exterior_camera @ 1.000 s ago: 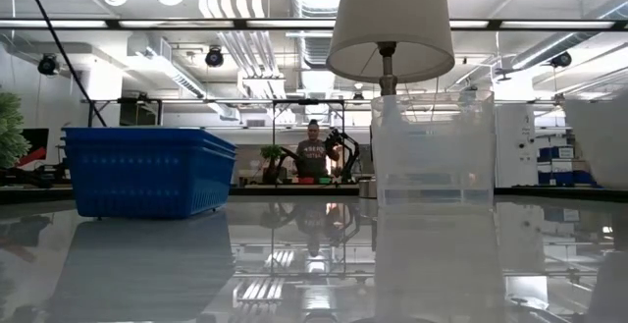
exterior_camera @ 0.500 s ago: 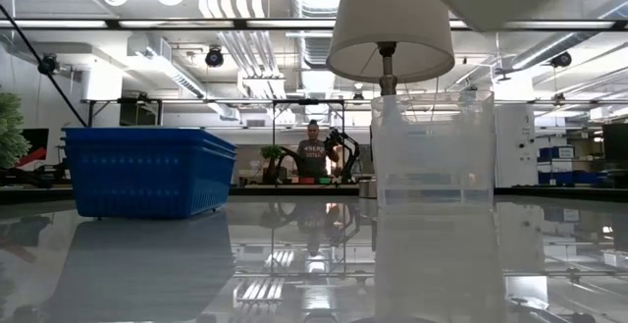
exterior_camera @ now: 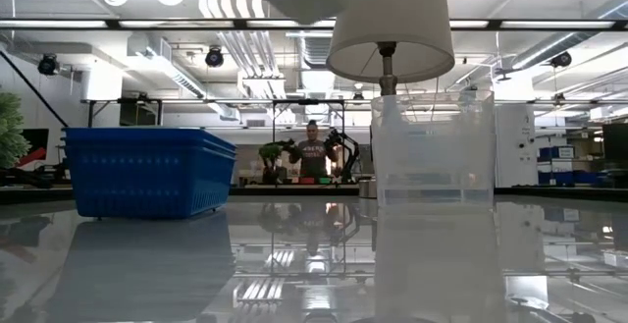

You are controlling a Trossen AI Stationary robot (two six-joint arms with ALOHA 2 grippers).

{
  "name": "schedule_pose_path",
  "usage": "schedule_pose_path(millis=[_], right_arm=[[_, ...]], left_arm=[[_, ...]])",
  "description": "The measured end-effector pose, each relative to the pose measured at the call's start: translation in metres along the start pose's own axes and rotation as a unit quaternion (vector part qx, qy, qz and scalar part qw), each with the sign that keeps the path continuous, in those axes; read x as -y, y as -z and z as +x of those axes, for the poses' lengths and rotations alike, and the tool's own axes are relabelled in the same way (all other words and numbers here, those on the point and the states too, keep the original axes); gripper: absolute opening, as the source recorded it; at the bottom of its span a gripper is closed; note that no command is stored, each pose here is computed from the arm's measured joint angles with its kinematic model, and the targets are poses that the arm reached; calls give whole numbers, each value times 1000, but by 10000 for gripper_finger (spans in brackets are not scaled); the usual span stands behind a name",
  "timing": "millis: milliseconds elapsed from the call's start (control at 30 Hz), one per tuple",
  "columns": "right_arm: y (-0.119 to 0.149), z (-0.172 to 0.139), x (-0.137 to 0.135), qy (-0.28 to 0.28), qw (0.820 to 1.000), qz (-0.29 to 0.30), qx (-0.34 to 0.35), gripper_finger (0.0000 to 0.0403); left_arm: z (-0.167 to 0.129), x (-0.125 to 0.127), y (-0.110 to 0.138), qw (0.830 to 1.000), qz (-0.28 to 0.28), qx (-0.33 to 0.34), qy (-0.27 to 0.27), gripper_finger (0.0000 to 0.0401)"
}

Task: Stack baskets by color
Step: Stack the right white bin on the stacked white bins

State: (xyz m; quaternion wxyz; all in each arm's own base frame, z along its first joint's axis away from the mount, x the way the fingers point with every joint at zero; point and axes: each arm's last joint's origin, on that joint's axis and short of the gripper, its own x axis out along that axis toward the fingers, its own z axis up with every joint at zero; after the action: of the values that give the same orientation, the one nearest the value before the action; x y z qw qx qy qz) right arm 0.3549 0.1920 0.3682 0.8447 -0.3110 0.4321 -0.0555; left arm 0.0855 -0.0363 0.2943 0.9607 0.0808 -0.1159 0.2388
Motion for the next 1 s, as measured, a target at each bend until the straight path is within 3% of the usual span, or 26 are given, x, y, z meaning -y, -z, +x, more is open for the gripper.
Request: schedule_pose_path(millis=[167, 433, 700, 1000], right_arm=[[-8, 61, 58, -13, 1000, 18, 11, 8], [-3, 155, 125, 56, 997, 37, 32, 8], [-1, 217, 149, 79, 992, 72, 73, 8], [-15, 246, 148, 106, 982, 90, 132, 8]], left_arm=[[-4, -9, -6, 997, -27, 52, 43, 148], [-10, -13, 2, 993, -41, 86, 71, 148], [-13, -13, 7, 991, -49, 97, 78, 148], [-13, -15, 6, 991, -52, 99, 75, 148]])
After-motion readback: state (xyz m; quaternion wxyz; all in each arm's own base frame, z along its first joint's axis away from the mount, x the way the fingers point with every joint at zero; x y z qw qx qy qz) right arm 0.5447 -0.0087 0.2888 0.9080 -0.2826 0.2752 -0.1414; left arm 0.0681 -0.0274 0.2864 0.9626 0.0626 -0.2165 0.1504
